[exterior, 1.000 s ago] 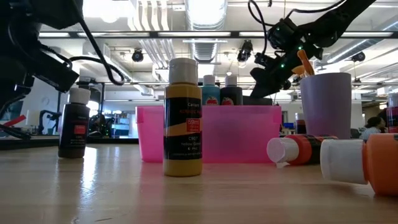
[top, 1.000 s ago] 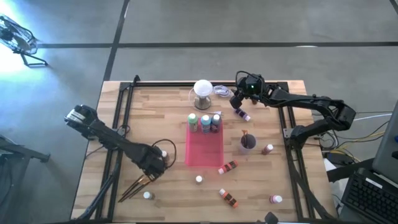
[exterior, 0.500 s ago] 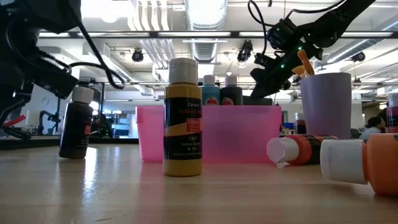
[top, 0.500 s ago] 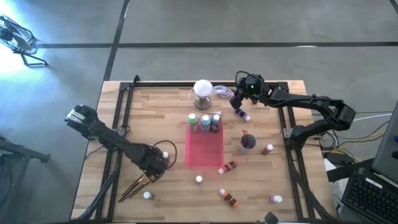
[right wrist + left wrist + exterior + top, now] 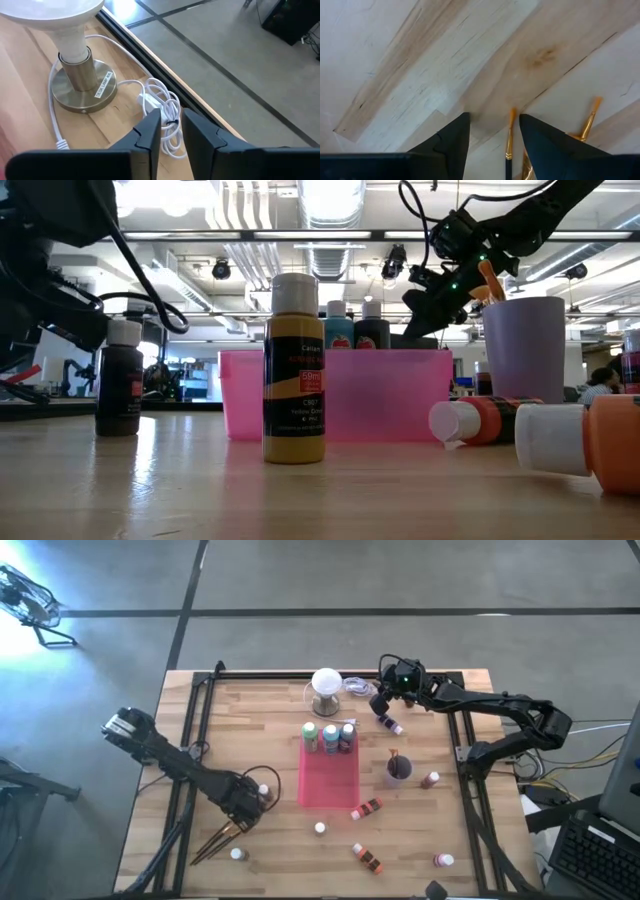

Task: Pick & Place Paint Supplies
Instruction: Put the orange paintbrush into the purple cup

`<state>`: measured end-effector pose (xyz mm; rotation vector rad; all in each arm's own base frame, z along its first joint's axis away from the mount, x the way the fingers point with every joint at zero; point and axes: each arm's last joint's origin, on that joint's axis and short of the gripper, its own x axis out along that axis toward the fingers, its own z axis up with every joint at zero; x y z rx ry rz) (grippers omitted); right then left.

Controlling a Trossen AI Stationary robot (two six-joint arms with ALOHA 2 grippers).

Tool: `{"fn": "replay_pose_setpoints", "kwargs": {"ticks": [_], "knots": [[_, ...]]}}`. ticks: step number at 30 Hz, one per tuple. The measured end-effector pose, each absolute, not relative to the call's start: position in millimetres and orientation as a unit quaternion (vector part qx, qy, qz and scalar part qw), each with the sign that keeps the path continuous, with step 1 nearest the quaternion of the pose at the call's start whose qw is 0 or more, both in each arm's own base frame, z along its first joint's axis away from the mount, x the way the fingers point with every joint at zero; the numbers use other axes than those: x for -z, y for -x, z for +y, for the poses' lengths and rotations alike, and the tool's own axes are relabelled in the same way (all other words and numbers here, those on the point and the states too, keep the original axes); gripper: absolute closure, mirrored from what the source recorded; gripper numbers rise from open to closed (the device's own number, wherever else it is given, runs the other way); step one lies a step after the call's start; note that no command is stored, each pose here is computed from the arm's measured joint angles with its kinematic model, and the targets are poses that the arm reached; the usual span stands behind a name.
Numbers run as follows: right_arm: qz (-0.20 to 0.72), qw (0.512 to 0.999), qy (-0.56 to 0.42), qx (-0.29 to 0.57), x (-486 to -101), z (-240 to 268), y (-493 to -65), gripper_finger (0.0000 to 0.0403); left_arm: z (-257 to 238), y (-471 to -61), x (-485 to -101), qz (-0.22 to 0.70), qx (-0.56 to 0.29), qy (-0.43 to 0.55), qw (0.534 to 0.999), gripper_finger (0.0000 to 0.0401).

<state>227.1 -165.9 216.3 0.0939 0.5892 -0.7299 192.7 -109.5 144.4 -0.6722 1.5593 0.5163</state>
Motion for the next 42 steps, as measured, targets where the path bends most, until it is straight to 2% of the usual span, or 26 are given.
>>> {"fn": "replay_pose_setpoints", "kwargs": {"ticks": [7,15,25,33,42], "knots": [[0.284,0.891,-0.045,0.352,-216.4,-165.8,-227.0,0.0344,-110.1,-193.5,-144.3,0.678,-0.227,0.3,0.632,0.0245],[0.283,0.891,-0.045,0.352,-216.6,-165.9,-227.0,0.0351,-110.9,-195.0,-144.2,0.674,-0.224,0.305,0.634,0.0311],[0.283,0.891,-0.045,0.352,-216.6,-165.9,-227.0,0.0321,-110.9,-195.1,-144.8,0.675,-0.216,0.299,0.639,0.0394],[0.283,0.891,-0.045,0.352,-216.6,-166.0,-226.9,0.0298,-108.8,-191.7,-151.7,0.67,-0.212,0.302,0.644,0.0397],[0.283,0.891,-0.045,0.352,-216.6,-165.9,-227.0,0.0281,-97.0,-170.3,-183.6,0.664,-0.196,0.304,0.654,0.0399]]}}
